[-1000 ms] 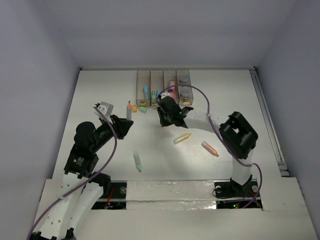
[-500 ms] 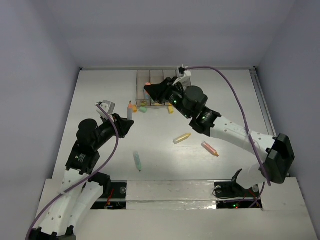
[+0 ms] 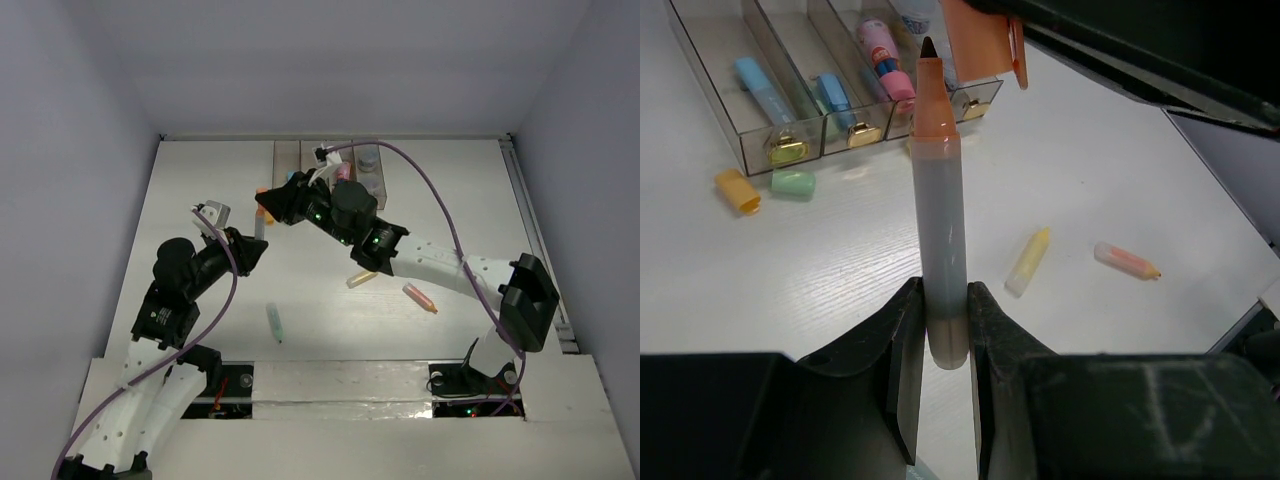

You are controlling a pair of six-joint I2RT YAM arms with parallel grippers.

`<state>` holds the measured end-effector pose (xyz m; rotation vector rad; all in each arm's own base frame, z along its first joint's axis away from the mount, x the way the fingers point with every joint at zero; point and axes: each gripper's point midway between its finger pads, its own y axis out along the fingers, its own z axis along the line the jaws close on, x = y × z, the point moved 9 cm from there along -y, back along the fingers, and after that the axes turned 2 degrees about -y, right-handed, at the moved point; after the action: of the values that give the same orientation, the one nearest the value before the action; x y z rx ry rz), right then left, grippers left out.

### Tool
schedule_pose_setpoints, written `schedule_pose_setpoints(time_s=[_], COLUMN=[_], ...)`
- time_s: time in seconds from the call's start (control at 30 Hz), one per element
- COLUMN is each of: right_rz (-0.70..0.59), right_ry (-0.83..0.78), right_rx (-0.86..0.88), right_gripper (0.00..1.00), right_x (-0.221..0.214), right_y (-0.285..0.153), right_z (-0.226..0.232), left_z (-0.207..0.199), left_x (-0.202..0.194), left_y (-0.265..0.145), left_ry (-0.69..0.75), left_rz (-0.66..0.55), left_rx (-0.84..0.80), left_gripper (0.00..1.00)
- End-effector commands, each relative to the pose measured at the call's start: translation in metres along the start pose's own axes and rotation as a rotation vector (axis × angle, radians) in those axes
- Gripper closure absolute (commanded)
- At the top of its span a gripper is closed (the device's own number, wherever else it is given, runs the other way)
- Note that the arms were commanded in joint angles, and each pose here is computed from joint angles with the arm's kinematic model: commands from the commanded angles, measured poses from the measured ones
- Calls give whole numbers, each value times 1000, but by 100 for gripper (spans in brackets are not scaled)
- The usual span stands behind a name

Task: Sort the stationery into containers
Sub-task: Close the pen cap on the pen.

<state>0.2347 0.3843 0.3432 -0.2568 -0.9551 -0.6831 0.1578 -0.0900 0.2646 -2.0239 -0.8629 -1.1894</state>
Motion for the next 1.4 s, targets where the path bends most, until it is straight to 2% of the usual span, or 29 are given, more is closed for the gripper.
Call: schedule_pose_setpoints(time_s=[0.0,0.2,0.53,1.37], right_rz=[-111,-134,-93,-109], right_ry=[13,-2,-22,-36], right_rx=[65,40,-1,-3], right_gripper=[97,97,96,96], right_x=[30,33,17,18], right_y=[3,7,24,8], right_z=[23,21,11,20], left_z=[-7,-7,-8,-7], left_x=[17,17,17,18], left_y=[-2,-2,-2,-3], left_ry=[23,22,23,21], left_rz=[-76,-73,-76,-82], left_rx=[-33,-37,-40,-16], left_gripper=[100,100,100,100])
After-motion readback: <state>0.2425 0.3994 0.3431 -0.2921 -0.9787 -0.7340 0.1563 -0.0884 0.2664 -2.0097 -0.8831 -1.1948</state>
